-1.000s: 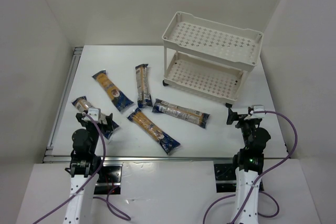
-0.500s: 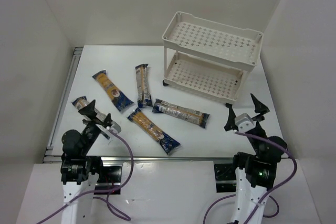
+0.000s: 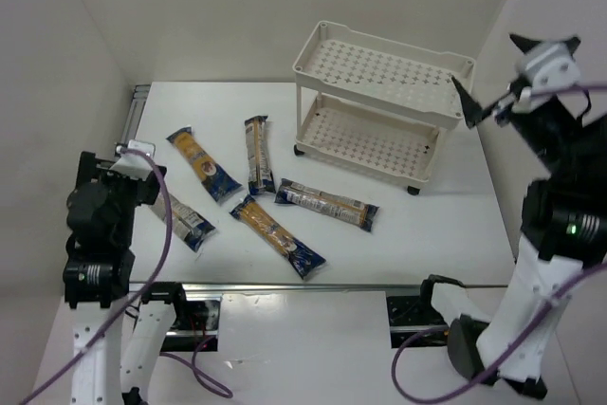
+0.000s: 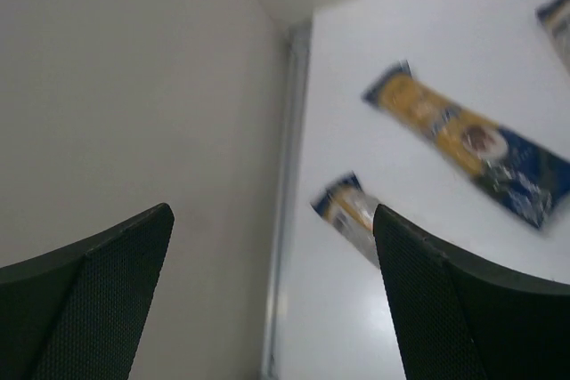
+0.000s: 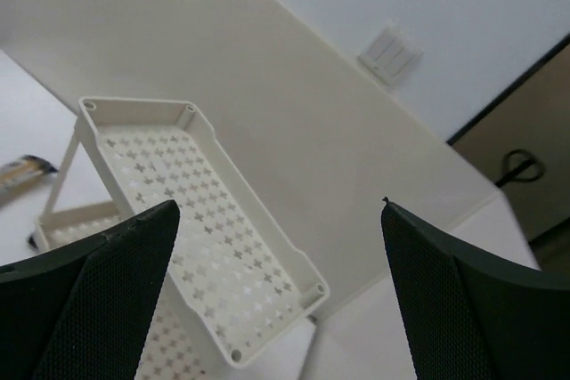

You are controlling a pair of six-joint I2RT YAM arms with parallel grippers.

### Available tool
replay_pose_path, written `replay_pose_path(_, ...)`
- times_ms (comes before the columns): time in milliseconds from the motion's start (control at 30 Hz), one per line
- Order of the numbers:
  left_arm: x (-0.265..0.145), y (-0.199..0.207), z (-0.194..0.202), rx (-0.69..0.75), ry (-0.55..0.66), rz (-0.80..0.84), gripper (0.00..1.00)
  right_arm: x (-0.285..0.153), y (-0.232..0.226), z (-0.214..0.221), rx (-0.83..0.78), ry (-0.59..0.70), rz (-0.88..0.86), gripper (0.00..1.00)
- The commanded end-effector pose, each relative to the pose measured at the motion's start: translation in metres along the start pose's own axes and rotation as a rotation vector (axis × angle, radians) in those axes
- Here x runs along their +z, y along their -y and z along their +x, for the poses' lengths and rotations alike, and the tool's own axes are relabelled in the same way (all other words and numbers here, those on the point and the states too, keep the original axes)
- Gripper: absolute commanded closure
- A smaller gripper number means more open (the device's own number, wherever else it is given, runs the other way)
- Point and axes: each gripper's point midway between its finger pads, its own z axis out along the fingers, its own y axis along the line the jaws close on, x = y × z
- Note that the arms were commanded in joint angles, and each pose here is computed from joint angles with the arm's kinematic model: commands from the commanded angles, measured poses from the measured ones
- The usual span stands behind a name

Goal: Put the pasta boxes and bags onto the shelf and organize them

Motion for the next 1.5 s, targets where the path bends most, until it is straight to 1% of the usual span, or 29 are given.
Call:
replay_pose_path(0, -0.006, 0.021, 0.051, -0.205, -0.244, 0.020, 0.00, 0.023, -0.002, 0.014, 0.255, -0.046, -0.078, 0.01)
replay_pose_path(33, -0.004, 0.019, 0.055, -0.207, -0.263, 0.006, 0.00, 0.025, 0.006, -0.002, 0.246, -0.016, -0.066, 0.01)
replay_pose_path(67, -0.003, 0.013, 0.053, -0.223, -0.256, -0.029, 0.00, 0.040, 0.014, 0.009, 0.295, -0.024, -0.079, 0.01)
replay_pose_path(133, 0.001, 0.007, 0.054, -0.235, -0.269, -0.055, 0.00, 0.049, 0.033, 0.002, 0.279, -0.009, -0.036, 0.01)
replay_pose_path(167, 0.002, 0.001, 0.052, -0.241, -0.259, -0.079, 0.00, 0.062, 0.048, 0.023, 0.308, -0.050, 0.012, 0.01)
replay_pose_path(200, 0.003, -0.002, 0.051, -0.256, -0.251, -0.095, 0.00, 0.066, 0.057, 0.025, 0.303, -0.057, 0.044, 0.01)
replay_pose_path(300, 0.011, 0.002, 0.042, -0.351, -0.204, -0.068, 0.00, 0.080, 0.070, 0.063, 0.318, -0.130, 0.092, 0.01)
replay_pose_path(367, 0.016, 0.007, 0.026, -0.442, -0.131, -0.025, 0.00, 0.085, 0.076, 0.076, 0.324, -0.153, 0.121, 0.01)
replay_pose_path(400, 0.023, 0.007, 0.033, -0.475, -0.151, -0.027, 0.00, 0.092, 0.085, 0.089, 0.330, -0.174, 0.146, 0.01)
replay_pose_path(467, 0.031, 0.014, 0.027, -0.539, -0.119, 0.022, 0.00, 0.103, 0.090, 0.104, 0.328, -0.223, 0.180, 0.01)
replay_pose_path(500, 0.036, 0.012, 0.031, -0.561, -0.129, 0.018, 0.00, 0.121, 0.094, 0.113, 0.297, -0.254, 0.204, 0.01)
replay_pose_path(533, 0.039, 0.012, 0.031, -0.579, -0.127, 0.021, 0.00, 0.144, 0.071, 0.112, 0.201, -0.342, 0.279, 0.01)
replay_pose_path(567, 0.042, 0.016, 0.033, -0.605, -0.131, 0.040, 0.00, 0.159, 0.055, 0.105, 0.134, -0.379, 0.339, 0.01)
replay_pose_path(600, 0.044, 0.015, 0.033, -0.608, -0.130, 0.042, 0.00, 0.176, 0.018, 0.119, 0.067, -0.462, 0.330, 0.01)
replay_pose_path(633, 0.044, 0.011, 0.035, -0.624, -0.135, 0.023, 0.00, 0.188, -0.032, 0.082, 0.008, -0.418, 0.265, 0.01)
replay_pose_path(700, 0.044, 0.012, 0.040, -0.639, -0.146, 0.015, 0.00, 0.200, -0.077, 0.031, 0.073, -0.280, 0.180, 0.01)
replay_pose_path(733, 0.044, 0.010, 0.046, -0.642, -0.160, -0.003, 0.00, 0.205, -0.100, 0.012, 0.101, -0.250, 0.136, 0.01)
replay_pose_path(767, 0.040, 0.007, 0.047, -0.652, -0.163, -0.026, 0.00, 0.224, -0.158, -0.001, 0.154, -0.235, 0.030, 0.01)
replay_pose_path(800, 0.037, 0.003, 0.050, -0.648, -0.162, -0.058, 0.00, 0.221, -0.170, -0.018, 0.203, -0.208, -0.032, 0.01)
replay_pose_path(833, 0.033, 0.002, 0.052, -0.648, -0.172, -0.072, 0.00, 0.226, -0.201, -0.019, 0.237, -0.205, -0.123, 0.01)
replay_pose_path(867, 0.030, 0.005, 0.059, -0.663, -0.194, -0.084, 0.00, 0.229, -0.258, -0.025, 0.304, -0.196, -0.285, 0.01)
replay_pose_path(967, 0.025, 0.003, 0.072, -0.707, -0.222, -0.138, 0.00, 0.205, -0.364, 0.007, 0.328, -0.332, -0.620, 0.01)
replay_pose_path(1000, 0.024, 0.005, 0.073, -0.722, -0.221, -0.140, 0.00, 0.189, -0.409, 0.030, 0.367, -0.415, -0.763, 0.01)
replay_pose_path(1067, 0.020, -0.002, 0.075, -0.742, -0.218, -0.192, 0.00, 0.166, -0.440, 0.058, 0.380, -0.512, -0.860, 0.01)
replay_pose_path(1100, 0.019, -0.005, 0.070, -0.738, -0.194, -0.197, 0.00, 0.141, -0.466, 0.084, 0.401, -0.604, -0.941, 0.01)
replay_pose_path(1167, 0.021, 0.001, 0.080, -0.741, -0.215, -0.192, 0.00, 0.118, -0.487, 0.111, 0.415, -0.689, -0.995, 0.01)
replay_pose_path(1200, 0.020, -0.001, 0.081, -0.741, -0.206, -0.204, 0.00, 0.090, -0.509, 0.142, 0.381, -0.781, -1.041, 0.01)
replay_pose_path(1300, 0.020, 0.000, 0.086, -0.753, -0.209, -0.216, 0.00, 0.064, -0.533, 0.176, 0.337, -0.843, -1.040, 0.01)
replay_pose_path(1467, 0.025, 0.010, 0.099, -0.825, -0.217, -0.192, 0.00, 0.066, -0.554, 0.210, 0.307, -0.899, -0.969, 0.01)
